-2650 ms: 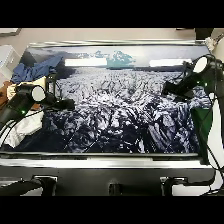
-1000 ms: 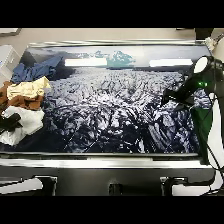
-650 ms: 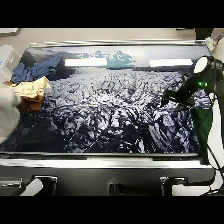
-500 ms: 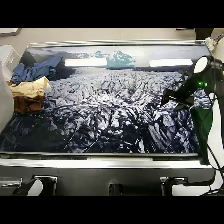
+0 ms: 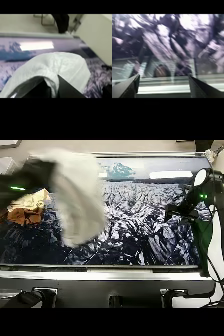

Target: Fold the clothes and pants, and hang the long-sleeved shirts on hangers.

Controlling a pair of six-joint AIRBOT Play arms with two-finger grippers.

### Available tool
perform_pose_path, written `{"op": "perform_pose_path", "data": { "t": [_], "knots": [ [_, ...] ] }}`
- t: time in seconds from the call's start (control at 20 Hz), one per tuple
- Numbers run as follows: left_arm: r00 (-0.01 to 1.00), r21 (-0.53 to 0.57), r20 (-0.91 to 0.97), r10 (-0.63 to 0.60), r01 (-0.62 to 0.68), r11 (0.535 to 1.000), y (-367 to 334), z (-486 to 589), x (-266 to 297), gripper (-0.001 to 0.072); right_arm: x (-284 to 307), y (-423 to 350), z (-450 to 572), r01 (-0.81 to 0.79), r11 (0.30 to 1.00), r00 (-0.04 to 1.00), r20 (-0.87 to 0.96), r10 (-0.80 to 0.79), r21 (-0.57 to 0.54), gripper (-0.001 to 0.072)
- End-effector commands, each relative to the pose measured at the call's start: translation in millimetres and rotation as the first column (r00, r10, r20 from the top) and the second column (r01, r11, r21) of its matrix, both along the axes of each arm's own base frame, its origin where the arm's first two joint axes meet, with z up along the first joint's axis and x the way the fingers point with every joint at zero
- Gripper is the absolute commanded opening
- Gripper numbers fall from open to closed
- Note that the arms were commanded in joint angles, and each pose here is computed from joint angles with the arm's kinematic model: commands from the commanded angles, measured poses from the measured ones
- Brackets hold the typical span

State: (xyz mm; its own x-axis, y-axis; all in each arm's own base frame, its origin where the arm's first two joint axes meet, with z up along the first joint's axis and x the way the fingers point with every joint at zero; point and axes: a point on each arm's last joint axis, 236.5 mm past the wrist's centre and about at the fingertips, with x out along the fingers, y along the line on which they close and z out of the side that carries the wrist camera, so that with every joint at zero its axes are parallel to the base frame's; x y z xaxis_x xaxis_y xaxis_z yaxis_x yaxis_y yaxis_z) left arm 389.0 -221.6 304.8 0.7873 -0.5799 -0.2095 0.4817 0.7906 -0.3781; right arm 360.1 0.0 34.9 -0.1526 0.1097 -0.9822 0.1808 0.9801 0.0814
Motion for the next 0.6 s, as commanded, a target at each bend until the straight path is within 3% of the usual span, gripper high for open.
{"op": "perform_pose_path", "data": {
  "t": [0.0,0.1,0.15,0.2,0.3,0.4,0.55],
  "knots": [
    [0.928,0.103,-0.341,-0.150,0.195,0.975,-105,-169,0,0.0019,-9,-18,2,-0.021,0.997,0.999,-0.032,0.019,-0.072,0.0673],
    [0.828,0.135,-0.532,-0.179,0.291,0.947,-147,-257,-22,0.0041,-9,-24,2,-0.020,0.995,0.999,-0.034,0.017,-0.099,0.0671],
    [0.765,0.129,-0.611,-0.204,0.351,0.928,-165,-285,-41,0.0305,-10,-26,2,-0.027,0.994,0.999,-0.034,0.023,-0.108,0.0671],
    [0.702,0.115,-0.676,-0.224,0.401,0.909,-177,-300,-58,0.0705,-9,-28,2,-0.047,0.993,0.999,-0.033,0.043,-0.109,0.0671],
    [0.652,0.174,-0.728,-0.210,0.473,0.864,-163,-300,-61,0.0713,-7,-28,2,-0.055,0.993,0.998,-0.024,0.052,-0.109,0.0673],
    [0.691,0.294,-0.714,-0.113,0.443,0.847,-108,-280,-28,0.0713,-6,-25,1,-0.052,0.994,0.999,-0.017,0.051,-0.099,0.0673],
    [0.691,0.363,-0.719,0.077,0.279,0.889,3,-252,21,0.0712,11,14,2,-0.039,0.997,0.997,0.061,0.035,0.062,0.0674]
  ]
}}
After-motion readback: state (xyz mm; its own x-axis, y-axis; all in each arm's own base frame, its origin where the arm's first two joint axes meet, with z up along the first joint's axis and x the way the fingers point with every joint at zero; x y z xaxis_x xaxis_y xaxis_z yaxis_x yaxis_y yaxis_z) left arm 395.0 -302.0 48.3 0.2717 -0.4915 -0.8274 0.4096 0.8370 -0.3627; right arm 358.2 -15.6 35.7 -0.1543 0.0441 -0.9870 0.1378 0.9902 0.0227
